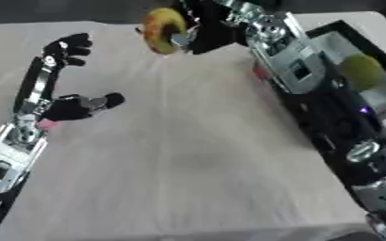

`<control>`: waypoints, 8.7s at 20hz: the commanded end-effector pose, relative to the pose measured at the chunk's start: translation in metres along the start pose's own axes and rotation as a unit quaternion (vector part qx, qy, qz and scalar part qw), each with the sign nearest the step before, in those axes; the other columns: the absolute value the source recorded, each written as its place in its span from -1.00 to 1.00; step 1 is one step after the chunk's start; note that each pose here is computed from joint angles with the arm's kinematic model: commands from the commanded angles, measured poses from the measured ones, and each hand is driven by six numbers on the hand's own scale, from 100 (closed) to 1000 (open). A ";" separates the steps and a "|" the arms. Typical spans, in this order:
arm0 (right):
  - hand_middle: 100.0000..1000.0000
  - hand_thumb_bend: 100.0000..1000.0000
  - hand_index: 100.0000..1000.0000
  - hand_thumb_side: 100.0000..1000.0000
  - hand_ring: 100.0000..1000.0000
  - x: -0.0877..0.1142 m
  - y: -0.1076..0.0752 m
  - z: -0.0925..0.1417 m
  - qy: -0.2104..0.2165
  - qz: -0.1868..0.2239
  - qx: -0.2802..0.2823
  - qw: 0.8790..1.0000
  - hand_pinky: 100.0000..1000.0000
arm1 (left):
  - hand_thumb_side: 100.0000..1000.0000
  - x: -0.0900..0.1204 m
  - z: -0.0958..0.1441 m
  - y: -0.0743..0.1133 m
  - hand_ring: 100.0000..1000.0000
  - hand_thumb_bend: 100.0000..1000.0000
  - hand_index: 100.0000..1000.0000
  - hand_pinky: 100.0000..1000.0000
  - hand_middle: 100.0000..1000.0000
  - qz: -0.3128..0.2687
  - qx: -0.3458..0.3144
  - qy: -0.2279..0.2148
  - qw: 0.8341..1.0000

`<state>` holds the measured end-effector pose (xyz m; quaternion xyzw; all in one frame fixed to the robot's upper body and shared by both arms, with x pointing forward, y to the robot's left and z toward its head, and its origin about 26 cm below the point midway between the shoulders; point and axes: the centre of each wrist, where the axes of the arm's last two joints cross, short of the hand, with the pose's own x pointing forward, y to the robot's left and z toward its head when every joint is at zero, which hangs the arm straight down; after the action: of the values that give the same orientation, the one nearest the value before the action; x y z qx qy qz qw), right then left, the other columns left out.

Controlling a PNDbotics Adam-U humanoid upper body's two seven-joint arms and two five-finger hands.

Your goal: Pick up the objects with one hand, pass them to the other hand, and then place them into the box on the other side of the table.

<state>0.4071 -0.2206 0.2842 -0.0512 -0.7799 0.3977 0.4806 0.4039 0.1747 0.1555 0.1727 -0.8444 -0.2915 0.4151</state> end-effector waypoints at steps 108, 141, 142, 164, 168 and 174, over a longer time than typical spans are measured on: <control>0.86 -1.00 0.88 -0.74 0.88 0.042 0.001 -0.021 -0.088 0.132 0.091 0.983 0.85 | -0.55 0.000 -0.014 0.004 0.25 -1.00 0.08 0.34 0.08 0.067 0.055 0.014 0.996; 0.89 -1.00 0.92 -0.68 0.90 0.057 0.031 -0.006 -0.121 0.145 0.208 0.960 0.86 | -0.61 0.044 -0.025 -0.038 0.26 -1.00 0.08 0.34 0.08 0.075 -0.010 -0.146 0.986; 0.89 -1.00 0.92 -0.68 0.90 0.056 0.032 -0.007 -0.121 0.145 0.207 0.960 0.86 | -0.61 0.045 -0.025 -0.039 0.26 -1.00 0.08 0.34 0.08 0.076 -0.012 -0.149 0.986; 0.71 -1.00 0.77 -0.69 0.84 0.054 0.048 -0.024 -0.114 0.130 0.218 0.961 0.84 | -0.60 0.060 -0.030 -0.052 0.25 -1.00 0.12 0.34 0.08 0.088 -0.021 -0.171 0.981; 0.46 -1.00 0.58 -0.96 0.71 0.056 0.049 -0.026 -0.110 0.124 0.202 0.965 0.81 | -0.60 0.063 -0.031 -0.053 0.25 -1.00 0.15 0.34 0.08 0.089 -0.021 -0.185 0.979; -0.11 -1.00 0.14 -1.00 0.42 0.049 0.050 -0.031 -0.097 0.119 0.183 0.971 0.74 | -0.62 0.066 -0.032 -0.055 0.24 -1.00 0.15 0.33 0.07 0.093 -0.015 -0.202 0.975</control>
<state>0.3902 -0.1483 0.2857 -0.0078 -0.7208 0.5924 0.3598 0.3943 0.0920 0.1611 0.0309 -0.9089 -0.2987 0.2894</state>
